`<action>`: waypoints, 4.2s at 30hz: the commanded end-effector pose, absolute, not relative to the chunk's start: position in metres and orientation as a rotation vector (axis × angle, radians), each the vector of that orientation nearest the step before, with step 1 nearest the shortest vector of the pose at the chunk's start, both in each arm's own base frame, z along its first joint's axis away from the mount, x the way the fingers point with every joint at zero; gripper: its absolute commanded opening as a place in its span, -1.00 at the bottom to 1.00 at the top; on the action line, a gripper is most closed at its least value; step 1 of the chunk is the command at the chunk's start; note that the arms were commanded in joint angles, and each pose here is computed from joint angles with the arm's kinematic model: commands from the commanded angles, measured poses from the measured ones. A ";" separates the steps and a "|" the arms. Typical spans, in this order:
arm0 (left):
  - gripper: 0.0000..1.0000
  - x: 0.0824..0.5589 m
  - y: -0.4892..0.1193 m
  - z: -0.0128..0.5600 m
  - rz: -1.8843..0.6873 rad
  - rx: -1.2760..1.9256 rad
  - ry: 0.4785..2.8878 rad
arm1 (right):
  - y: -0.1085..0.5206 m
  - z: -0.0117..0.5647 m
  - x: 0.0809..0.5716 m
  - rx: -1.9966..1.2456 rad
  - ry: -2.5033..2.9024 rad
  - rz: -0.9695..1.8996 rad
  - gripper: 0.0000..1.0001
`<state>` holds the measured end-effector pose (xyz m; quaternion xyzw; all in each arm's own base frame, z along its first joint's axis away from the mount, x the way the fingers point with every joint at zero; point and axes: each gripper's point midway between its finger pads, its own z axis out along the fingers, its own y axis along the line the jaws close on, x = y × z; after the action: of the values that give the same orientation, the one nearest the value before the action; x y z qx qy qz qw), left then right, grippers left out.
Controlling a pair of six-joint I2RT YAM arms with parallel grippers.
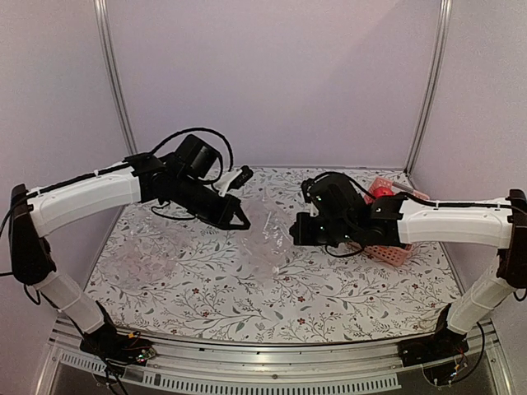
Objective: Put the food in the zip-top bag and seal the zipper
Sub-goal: Open the zipper food storage bag at the center of the board, then pick up the fake fruit from the bin.
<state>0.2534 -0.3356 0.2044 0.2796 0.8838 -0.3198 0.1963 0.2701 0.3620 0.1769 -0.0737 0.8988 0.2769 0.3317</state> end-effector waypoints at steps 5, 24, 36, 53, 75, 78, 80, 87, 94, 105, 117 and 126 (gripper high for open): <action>-1.00 0.269 -0.358 0.203 -0.971 0.961 2.346 | 0.325 0.190 0.274 -0.178 2.305 0.561 -0.68; -1.00 0.296 -0.334 0.219 -1.042 0.836 2.320 | 0.213 0.275 0.285 -0.122 2.147 0.224 0.97; -1.00 0.292 -0.321 0.236 -1.058 0.802 2.276 | 0.145 0.220 0.341 0.100 2.355 0.268 0.98; -1.00 0.289 -0.316 0.246 -1.041 0.796 2.245 | 0.129 0.093 0.378 0.184 2.679 0.307 0.75; -1.00 0.290 -0.316 0.241 -1.040 0.794 2.261 | 0.129 0.060 0.377 0.126 2.750 0.230 0.62; -1.00 0.290 -0.316 0.242 -1.038 0.793 2.259 | 0.120 0.056 0.378 0.148 2.753 0.158 0.62; -1.00 0.290 -0.316 0.242 -1.036 0.794 2.258 | 0.117 0.053 0.378 0.162 2.756 0.126 0.60; -1.00 0.290 -0.316 0.242 -1.036 0.794 2.259 | 0.115 0.057 0.380 0.185 2.737 0.119 0.50; -1.00 0.290 -0.316 0.240 -1.040 0.794 2.264 | 0.113 0.071 0.380 0.189 2.698 0.129 0.43; -1.00 0.289 -0.317 0.241 -1.059 0.791 2.264 | 0.102 0.123 0.366 0.166 2.555 0.135 0.41; -1.00 0.286 -0.320 0.250 -1.093 0.777 2.241 | 0.116 0.190 0.339 0.037 2.385 0.312 0.37; -1.00 0.283 -0.329 0.267 -1.073 0.693 2.237 | 0.195 0.290 0.287 -0.277 2.163 0.594 0.34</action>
<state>0.2851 -0.3251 0.2430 0.2741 0.8410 -0.3952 0.2477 0.3149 0.1537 0.2332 -0.0394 0.9025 0.1751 0.3916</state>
